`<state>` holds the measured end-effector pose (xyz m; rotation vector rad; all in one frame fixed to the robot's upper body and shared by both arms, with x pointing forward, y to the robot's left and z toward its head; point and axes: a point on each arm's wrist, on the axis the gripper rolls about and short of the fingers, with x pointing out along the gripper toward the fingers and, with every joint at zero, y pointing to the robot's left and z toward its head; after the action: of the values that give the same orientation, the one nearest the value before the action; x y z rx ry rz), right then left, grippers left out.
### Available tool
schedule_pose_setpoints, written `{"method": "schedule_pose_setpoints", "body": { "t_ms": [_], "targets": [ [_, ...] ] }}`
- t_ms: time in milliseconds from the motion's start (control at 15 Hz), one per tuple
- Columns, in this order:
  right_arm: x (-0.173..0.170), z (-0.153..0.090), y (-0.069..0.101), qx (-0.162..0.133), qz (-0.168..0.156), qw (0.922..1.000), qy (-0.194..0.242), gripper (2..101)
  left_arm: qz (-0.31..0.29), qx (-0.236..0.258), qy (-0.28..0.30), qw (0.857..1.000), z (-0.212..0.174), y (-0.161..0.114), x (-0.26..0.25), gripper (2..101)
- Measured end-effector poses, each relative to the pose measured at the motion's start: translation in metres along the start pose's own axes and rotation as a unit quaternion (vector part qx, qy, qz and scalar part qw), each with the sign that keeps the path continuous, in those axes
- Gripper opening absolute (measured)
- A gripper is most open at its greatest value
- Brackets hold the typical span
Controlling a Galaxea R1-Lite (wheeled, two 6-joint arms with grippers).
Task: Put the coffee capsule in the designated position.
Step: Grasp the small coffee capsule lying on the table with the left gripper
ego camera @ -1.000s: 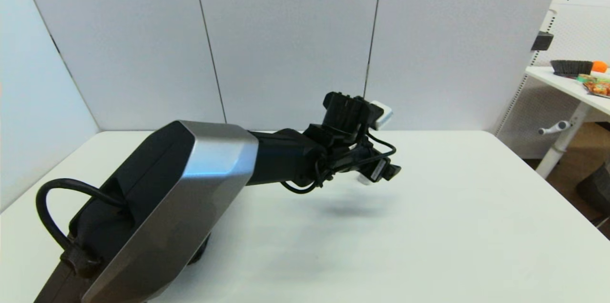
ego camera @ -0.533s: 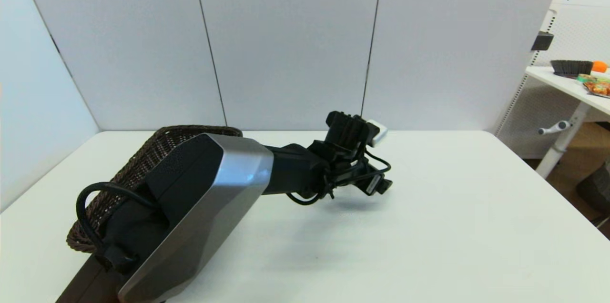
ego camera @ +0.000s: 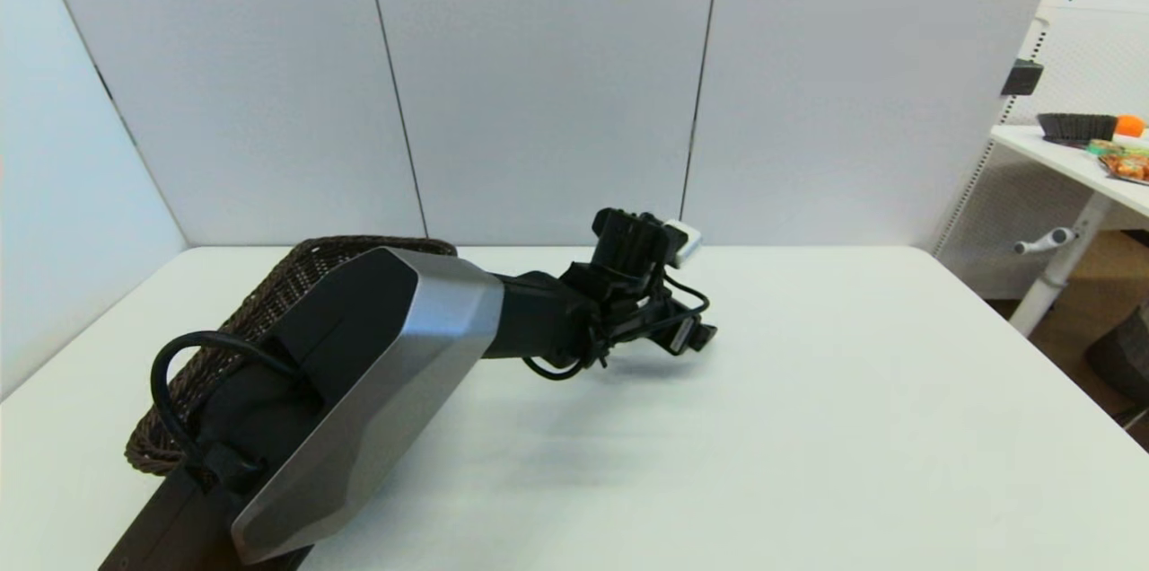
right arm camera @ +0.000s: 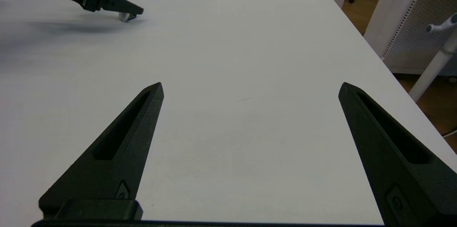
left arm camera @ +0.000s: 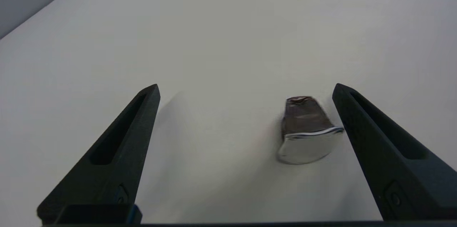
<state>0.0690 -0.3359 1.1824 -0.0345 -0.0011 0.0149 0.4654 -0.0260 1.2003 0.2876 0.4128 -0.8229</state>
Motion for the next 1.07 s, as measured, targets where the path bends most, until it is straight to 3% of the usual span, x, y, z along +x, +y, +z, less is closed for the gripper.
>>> {"method": "schedule_pose_setpoints", "body": {
  "t_ms": [1067],
  "targets": [
    [0.0, 0.0, 0.0, 0.0, 0.0, 1.0, 0.0, 97.1, 0.001, -0.014, -0.004, 1.0, -0.013, 0.0, 0.004, 97.8]
  ]
}}
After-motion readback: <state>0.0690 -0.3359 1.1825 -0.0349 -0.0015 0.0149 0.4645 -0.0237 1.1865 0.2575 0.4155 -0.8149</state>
